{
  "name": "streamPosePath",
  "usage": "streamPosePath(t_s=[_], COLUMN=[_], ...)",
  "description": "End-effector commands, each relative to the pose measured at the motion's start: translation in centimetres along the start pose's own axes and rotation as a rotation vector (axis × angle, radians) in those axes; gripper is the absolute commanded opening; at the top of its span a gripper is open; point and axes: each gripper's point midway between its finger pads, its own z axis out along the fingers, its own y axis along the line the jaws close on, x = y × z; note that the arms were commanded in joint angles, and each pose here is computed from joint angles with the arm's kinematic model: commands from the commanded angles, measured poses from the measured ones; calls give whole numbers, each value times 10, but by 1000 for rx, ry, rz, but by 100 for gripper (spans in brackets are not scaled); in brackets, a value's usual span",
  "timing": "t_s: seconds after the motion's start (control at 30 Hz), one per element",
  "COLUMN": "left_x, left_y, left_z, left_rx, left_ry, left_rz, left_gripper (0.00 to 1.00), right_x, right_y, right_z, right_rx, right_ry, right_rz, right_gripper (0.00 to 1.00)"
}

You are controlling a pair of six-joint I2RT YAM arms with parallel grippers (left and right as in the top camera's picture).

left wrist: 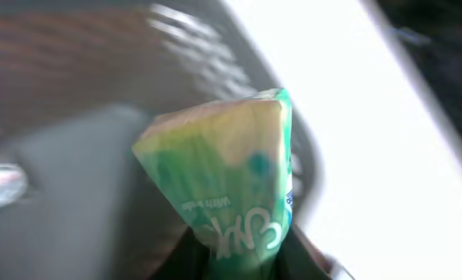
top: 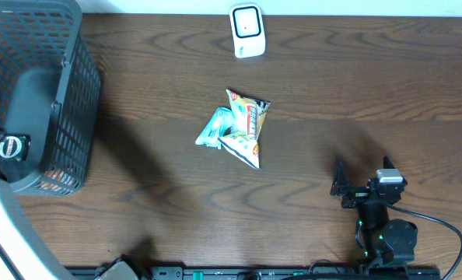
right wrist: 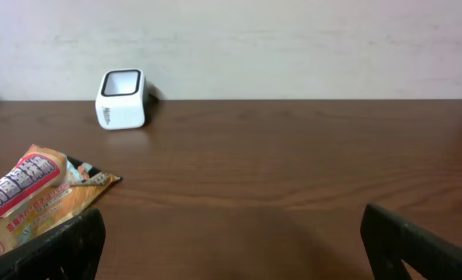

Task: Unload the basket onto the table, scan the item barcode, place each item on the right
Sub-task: 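Reach into the basket and grasp the small green-white packet, then place the small green-white packet right of the snack bag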

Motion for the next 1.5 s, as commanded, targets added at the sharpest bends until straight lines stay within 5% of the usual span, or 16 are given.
streamPosePath(t_s=[0.0,0.23,0.7,0.83,0.97,1.17,1.3,1.47], left_x=[58,190,436,476,519,557,570,567], left_y=[-82,-173,-205,-192,-186,-158,-142,-147], left_z=[-16,-30,0,20,30,50,55,53], left_rx=[324,596,498,367,357,296,260,273], left_ry=[227,502,803,803,841,889,920,915], left_rz=[65,424,711,669,671,708,725,719], left_gripper=[8,7,8,8,21,22,44,59], right_x=[1,1,1,1,1,1,1,1], right_y=[3,3,3,3,3,3,3,3], right_z=[0,0,0,0,0,0,0,0], right_rx=[-13,-13,-13,-13,-13,-13,-13,-13], right_ry=[3,3,3,3,3,3,3,3], right_rz=[-12,-12,-12,-12,-12,-12,-12,-12], right_gripper=[99,99,99,99,99,99,99,99])
